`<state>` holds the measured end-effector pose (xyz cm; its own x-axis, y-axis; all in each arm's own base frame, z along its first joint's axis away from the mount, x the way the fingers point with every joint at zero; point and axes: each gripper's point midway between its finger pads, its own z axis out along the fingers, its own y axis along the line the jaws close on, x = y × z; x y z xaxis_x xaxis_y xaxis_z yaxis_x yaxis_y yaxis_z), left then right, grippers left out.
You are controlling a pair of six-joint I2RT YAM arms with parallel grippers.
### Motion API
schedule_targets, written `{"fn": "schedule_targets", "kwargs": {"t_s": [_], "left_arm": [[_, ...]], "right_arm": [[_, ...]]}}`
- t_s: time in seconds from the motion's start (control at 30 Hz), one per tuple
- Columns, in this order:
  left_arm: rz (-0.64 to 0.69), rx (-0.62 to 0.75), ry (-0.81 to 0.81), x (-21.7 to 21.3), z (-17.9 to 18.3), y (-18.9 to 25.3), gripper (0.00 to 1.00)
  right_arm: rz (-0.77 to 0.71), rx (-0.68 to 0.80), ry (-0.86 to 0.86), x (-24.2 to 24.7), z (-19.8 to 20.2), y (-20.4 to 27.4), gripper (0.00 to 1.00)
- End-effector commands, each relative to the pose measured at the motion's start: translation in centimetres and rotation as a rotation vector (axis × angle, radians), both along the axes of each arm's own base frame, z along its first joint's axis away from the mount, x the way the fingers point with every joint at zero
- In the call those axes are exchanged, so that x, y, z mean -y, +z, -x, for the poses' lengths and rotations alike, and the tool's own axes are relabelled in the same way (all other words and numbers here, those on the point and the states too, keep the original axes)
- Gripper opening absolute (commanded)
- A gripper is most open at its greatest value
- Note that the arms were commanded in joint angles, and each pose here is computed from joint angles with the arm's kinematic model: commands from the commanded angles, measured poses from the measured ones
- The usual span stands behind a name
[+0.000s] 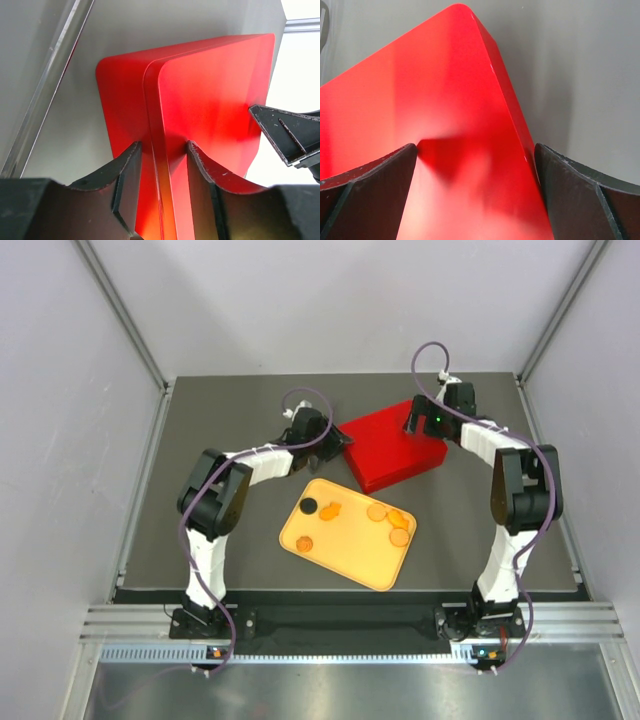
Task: Pack the cookies
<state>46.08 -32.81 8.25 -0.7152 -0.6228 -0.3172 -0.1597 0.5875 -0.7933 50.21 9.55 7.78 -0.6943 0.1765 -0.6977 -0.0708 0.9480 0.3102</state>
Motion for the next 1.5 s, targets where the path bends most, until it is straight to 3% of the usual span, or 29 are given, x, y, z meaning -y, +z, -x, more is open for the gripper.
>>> {"fn": "schedule_targets", "kwargs": {"t_s": [0.0, 0.3, 0.57, 0.7, 0.83, 0.97, 1.3, 1.47], "left_arm": [[0.015, -0.007, -0.085, 2.7, 0.9, -0.8, 0.33], [-0.063, -0.037, -0.187, 4.2, -0.2, -2.3, 0.26], [-0.087, -0.017, -0.283, 6.1, -1.9, -1.8, 0.26], [-0.107, 0.019, -0.296, 5.7, -2.9, -0.6, 0.35], [-0.121, 0.044, -0.283, 4.1, -3.7, 0.7, 0.54], [-0.120, 0.084, -0.294, 3.1, -4.1, 2.5, 0.65], [-0.091, 0.171, -0.363, 1.4, -2.8, 7.1, 0.74], [-0.108, 0.122, -0.342, -1.0, -1.2, 6.0, 0.74]], "right_arm": [[0.029, -0.125, 0.121, -4.0, 4.5, -2.8, 1.00], [0.006, -0.152, 0.045, -3.6, 7.1, -4.0, 1.00], [-0.015, -0.154, -0.002, -3.0, 8.8, -4.0, 0.99], [-0.008, -0.172, -0.039, -2.4, 9.1, -4.4, 0.99], [-0.013, -0.180, -0.057, -2.0, 9.0, -4.6, 0.99], [-0.017, -0.184, -0.068, -1.7, 9.0, -4.8, 0.99], [-0.030, -0.189, -0.083, -1.3, 8.5, -4.9, 0.99], [-0.033, -0.185, -0.087, -1.0, 8.3, -4.8, 1.00]]}}
